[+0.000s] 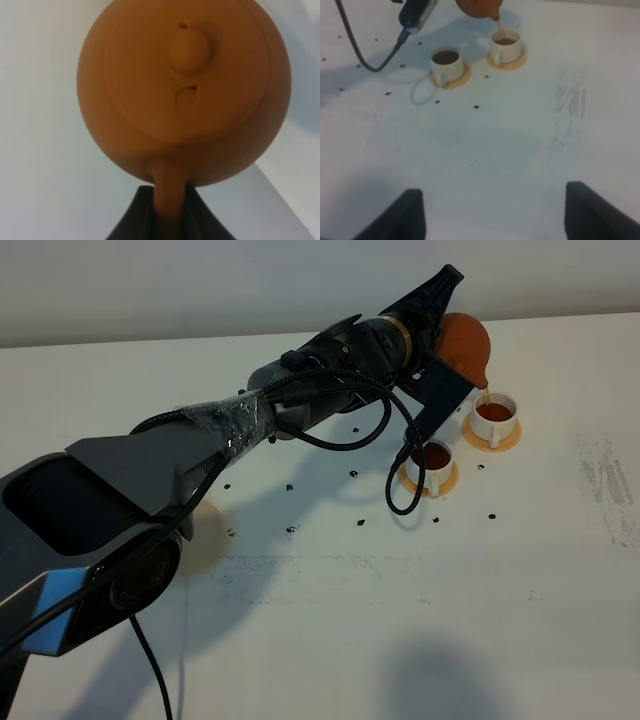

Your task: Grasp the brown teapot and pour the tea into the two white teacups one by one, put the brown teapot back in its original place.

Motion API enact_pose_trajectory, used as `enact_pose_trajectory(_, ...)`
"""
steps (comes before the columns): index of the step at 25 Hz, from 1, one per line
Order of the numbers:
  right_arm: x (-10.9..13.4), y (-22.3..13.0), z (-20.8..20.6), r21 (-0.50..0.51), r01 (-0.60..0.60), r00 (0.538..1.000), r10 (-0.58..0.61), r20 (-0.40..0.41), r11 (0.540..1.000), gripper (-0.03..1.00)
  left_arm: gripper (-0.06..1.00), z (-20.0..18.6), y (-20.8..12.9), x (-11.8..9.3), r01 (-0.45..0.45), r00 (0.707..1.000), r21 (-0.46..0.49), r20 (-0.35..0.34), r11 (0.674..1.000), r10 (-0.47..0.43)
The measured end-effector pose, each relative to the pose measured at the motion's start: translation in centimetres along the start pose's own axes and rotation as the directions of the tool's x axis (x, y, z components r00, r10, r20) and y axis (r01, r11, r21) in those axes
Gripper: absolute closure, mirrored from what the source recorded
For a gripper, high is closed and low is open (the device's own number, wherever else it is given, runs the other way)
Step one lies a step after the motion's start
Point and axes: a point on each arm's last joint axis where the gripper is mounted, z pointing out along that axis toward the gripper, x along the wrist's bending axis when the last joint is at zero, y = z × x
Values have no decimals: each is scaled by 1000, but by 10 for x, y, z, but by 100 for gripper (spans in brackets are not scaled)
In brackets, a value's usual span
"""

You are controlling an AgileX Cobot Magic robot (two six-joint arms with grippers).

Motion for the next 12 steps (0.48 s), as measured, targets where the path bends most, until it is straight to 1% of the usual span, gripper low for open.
enact_pose_trajectory(12,0,0,0,0,0,1000,0,0,1000,38,84,0,0,2,-20,1000,-1,-24,1000,20)
